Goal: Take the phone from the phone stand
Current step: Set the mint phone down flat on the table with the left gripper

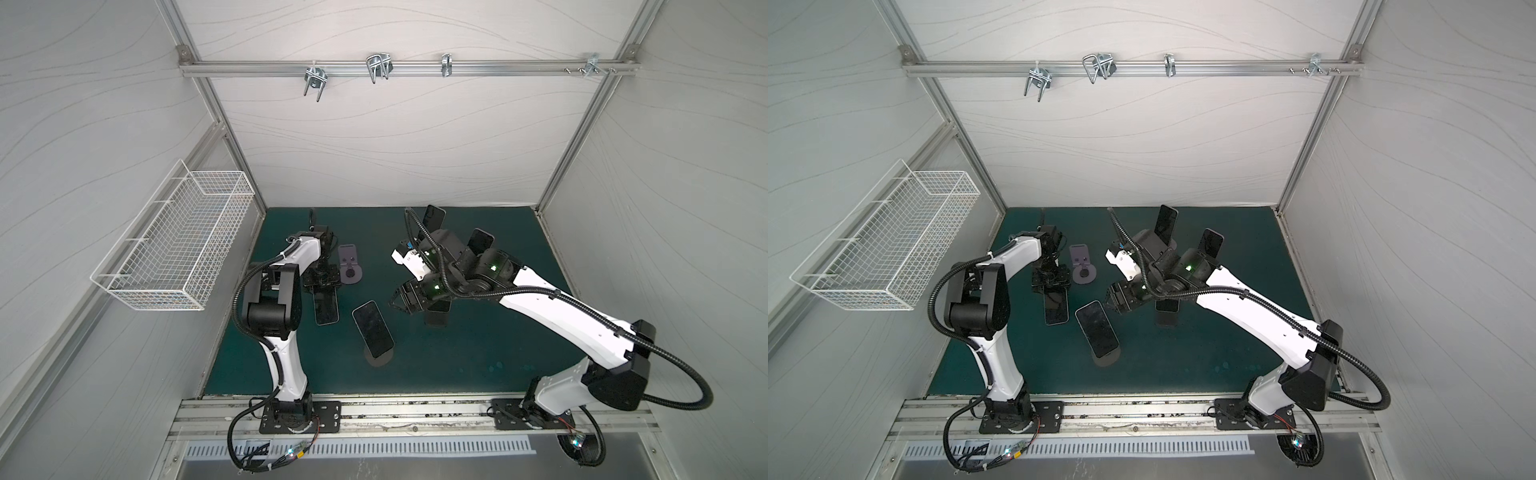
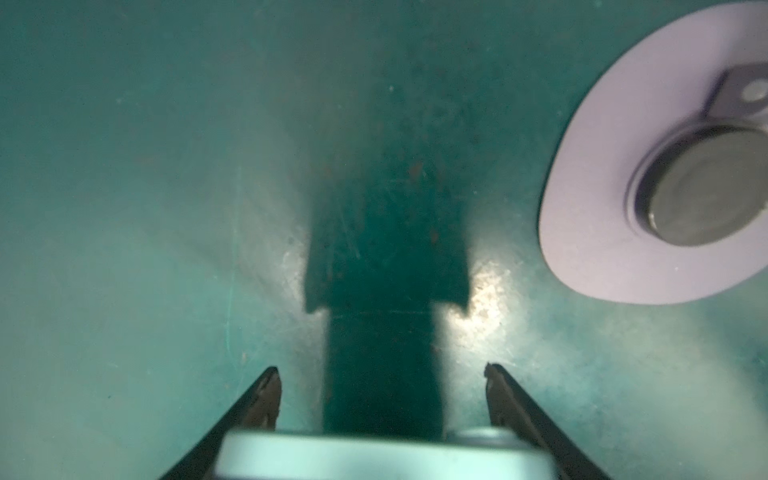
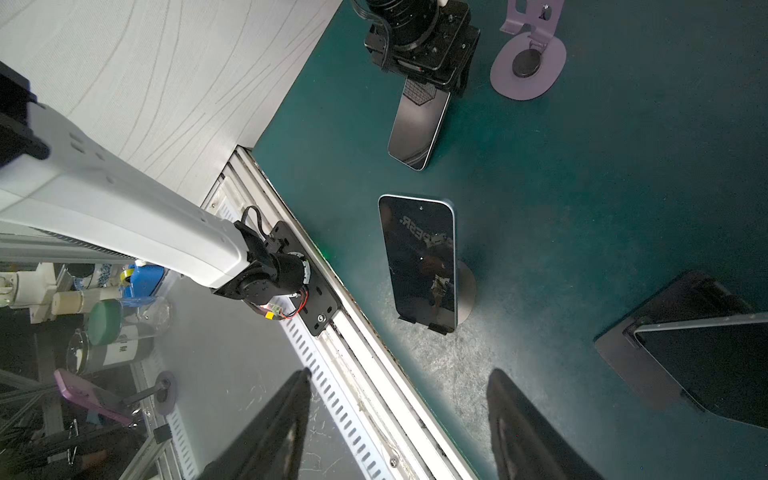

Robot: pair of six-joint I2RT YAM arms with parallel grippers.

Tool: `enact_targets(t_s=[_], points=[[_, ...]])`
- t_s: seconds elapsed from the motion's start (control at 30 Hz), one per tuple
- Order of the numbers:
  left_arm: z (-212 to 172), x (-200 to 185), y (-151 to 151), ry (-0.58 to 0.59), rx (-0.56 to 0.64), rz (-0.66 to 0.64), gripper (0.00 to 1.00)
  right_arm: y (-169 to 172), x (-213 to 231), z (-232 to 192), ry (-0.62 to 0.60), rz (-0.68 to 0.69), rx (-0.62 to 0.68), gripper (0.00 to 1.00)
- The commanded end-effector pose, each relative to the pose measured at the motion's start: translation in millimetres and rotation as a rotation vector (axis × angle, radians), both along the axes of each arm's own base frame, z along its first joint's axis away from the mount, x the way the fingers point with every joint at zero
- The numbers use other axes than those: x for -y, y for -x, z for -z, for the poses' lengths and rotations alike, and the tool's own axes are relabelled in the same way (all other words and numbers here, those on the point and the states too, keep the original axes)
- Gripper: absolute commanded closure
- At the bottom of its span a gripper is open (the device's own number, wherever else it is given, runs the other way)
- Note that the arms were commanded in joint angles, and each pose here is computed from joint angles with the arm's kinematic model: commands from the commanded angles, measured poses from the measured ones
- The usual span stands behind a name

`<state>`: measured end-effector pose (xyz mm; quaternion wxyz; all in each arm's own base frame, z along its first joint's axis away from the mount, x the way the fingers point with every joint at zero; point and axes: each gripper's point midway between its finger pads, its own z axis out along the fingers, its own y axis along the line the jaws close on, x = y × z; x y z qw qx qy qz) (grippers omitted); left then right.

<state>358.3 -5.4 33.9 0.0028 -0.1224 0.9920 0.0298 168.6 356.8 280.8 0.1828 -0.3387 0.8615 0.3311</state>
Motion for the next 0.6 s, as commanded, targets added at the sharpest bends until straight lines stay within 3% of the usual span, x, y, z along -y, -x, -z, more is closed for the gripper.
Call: enact_targets(t_s=[0.0,0.57], points=[[2.4,-1.4,-7.2,0.001,-0.009,0.015,0.55,-0.9,-0.1,2.5,0.010,-0.019,-0.004,0.32],[10.0,-3.4,-9.0,0.002,-0.024,0.011,0.54,-3.9,0.3,3.3,0.013,-0.015,-0.006,0.32]])
